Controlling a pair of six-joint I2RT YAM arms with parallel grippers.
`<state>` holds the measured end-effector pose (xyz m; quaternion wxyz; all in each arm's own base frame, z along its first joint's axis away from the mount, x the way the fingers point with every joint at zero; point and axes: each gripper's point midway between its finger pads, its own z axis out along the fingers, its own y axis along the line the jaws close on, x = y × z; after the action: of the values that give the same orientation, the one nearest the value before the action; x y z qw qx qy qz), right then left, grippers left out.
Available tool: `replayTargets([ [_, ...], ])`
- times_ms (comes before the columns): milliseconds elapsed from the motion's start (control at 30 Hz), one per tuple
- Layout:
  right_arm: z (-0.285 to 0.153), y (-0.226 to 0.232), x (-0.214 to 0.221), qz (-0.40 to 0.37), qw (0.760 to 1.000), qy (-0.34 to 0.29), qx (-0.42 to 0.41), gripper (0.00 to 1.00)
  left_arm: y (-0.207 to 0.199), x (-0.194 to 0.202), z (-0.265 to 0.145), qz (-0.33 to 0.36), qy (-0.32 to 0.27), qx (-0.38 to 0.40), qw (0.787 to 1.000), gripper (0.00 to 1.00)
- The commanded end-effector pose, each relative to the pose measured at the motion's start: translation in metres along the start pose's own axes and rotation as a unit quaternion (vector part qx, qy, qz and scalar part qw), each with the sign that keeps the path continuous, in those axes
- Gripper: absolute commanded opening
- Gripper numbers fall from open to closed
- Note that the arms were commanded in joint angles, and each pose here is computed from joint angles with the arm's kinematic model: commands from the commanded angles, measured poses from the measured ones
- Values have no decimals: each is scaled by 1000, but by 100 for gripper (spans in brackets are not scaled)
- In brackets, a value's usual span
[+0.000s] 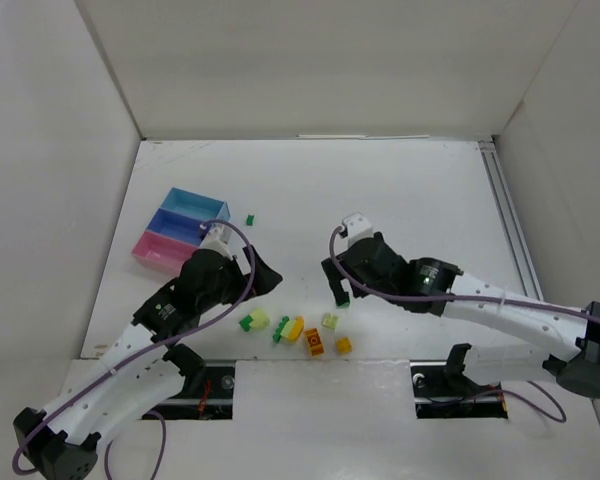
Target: Sort the legos into containers by color
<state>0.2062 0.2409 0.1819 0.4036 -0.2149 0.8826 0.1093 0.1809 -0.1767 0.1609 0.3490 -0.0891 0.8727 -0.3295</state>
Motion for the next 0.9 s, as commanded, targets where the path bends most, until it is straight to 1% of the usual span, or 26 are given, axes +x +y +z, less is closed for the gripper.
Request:
replayTargets([
  [0,-19,23,2,-9,1000,-24,-12,100,-7,-10,-10,7,-12,0,1000,100],
  [67,-23,44,13,-15,998,-9,-55,100,-2,-14,-14,0,-24,-15,1000,100],
  [133,-13,61,31,-18,996,30,-85,100,-2,-19,-17,-6,-35,-19,999,100],
  [167,-14,72,43,-33,994,40,-92,100,-5,-24,-20,-6,-46,-16,999,100],
  [233,-9,86,62,-45,993,60,-92,100,-2,-25,-24,-12,-51,-23,998,100],
  [300,-8,103,74,-68,990,70,-99,100,1,-28,-29,-19,-60,-32,997,100],
  [400,-7,116,92,-90,986,94,-104,100,0,-31,-35,-30,-71,-26,997,100],
  [433,-1,123,101,-89,985,106,-106,100,2,-29,-35,-30,-72,-25,997,100],
  [533,3,149,112,-99,980,113,-127,100,0,-30,-37,-36,-76,-20,996,100],
  [567,9,154,122,-101,979,127,-119,100,2,-28,-37,-35,-72,-24,996,100],
  [633,9,164,124,-109,980,124,-111,96,2,-28,-37,-35,-72,-24,996,100],
  [700,16,159,132,-107,982,131,-79,92,2,-28,-37,-35,-72,-24,996,100],
  [767,19,160,128,-92,986,122,-68,88,2,-28,-37,-35,-72,-24,996,100],
  [800,22,159,128,-86,987,120,-59,88,2,-28,-37,-35,-72,-24,996,100],
  [833,22,162,126,-82,988,116,-64,85,2,-28,-37,-35,-72,-24,996,100],
  [867,24,158,128,-85,988,115,-58,85,2,-28,-37,-35,-72,-24,996,100],
])
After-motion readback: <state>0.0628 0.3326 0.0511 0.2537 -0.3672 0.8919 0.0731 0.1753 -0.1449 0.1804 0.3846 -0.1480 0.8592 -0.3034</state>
